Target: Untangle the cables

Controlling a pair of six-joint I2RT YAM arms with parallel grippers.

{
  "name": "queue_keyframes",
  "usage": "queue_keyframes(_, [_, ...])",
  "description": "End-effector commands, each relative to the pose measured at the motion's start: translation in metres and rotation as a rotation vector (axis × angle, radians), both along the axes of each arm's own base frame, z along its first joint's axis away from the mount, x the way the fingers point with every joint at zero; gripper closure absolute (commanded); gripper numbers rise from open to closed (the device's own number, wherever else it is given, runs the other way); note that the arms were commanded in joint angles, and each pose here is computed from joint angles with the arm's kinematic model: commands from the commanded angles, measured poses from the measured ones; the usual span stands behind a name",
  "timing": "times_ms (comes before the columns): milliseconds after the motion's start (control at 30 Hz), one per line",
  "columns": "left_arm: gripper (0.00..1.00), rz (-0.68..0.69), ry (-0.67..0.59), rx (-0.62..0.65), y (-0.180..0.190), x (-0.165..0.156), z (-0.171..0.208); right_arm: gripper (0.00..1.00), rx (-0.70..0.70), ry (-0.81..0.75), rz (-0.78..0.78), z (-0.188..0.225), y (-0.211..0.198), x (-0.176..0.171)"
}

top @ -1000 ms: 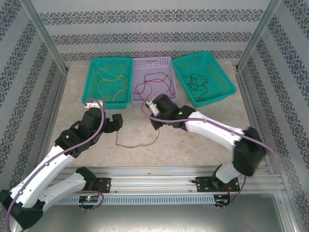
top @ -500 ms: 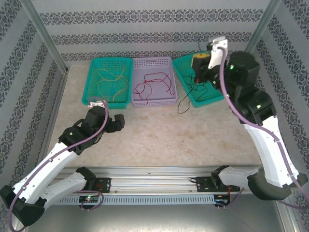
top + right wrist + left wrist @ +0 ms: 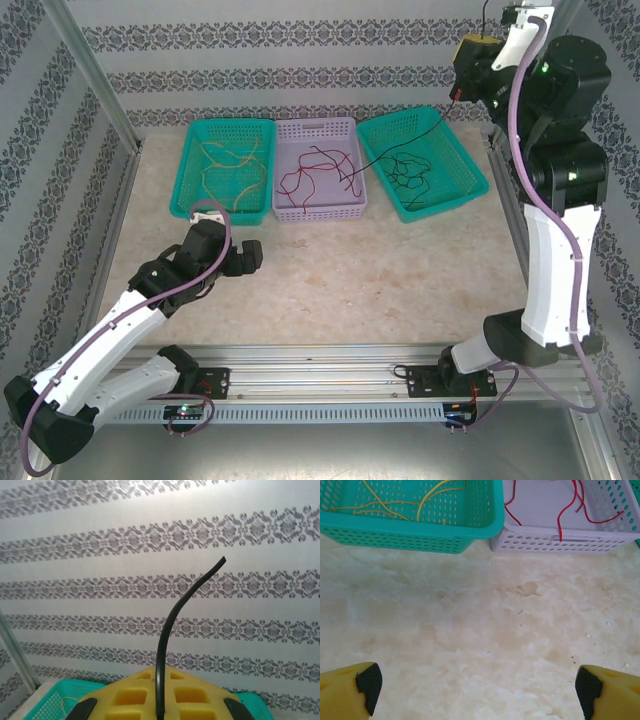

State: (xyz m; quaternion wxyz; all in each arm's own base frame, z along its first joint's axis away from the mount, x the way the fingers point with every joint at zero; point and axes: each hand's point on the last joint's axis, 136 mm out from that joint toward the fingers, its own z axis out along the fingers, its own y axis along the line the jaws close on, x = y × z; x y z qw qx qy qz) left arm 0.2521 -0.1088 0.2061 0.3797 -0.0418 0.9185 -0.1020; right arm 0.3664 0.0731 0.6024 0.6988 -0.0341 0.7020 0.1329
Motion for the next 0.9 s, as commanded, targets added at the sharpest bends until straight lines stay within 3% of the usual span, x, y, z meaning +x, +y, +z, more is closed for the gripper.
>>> queue_keyframes(0, [0.0, -0.024, -0.049, -0.014, -0.005, 0.008, 0.015, 1.0, 0.032, 0.045, -0.04, -0.014, -0.014, 0.026])
queue_keyframes(333, [0.0, -0.037, -0.054, -0.006, -0.009, 0.013, 0.015, 1.0, 0.022, 0.107, -0.148, -0.05, -0.052, 0.092])
queue_keyframes(600, [0.0, -0.033, -0.042, 0.001, -0.008, 0.014, 0.008, 1.0, -0.068, 0.264, -0.242, -0.128, -0.071, 0.142])
queue_keyframes(867, [0.0, -0.04, -0.032, -0.003, -0.012, 0.016, 0.003, 1.0, -0.12, 0.345, -0.338, -0.191, -0.093, 0.167])
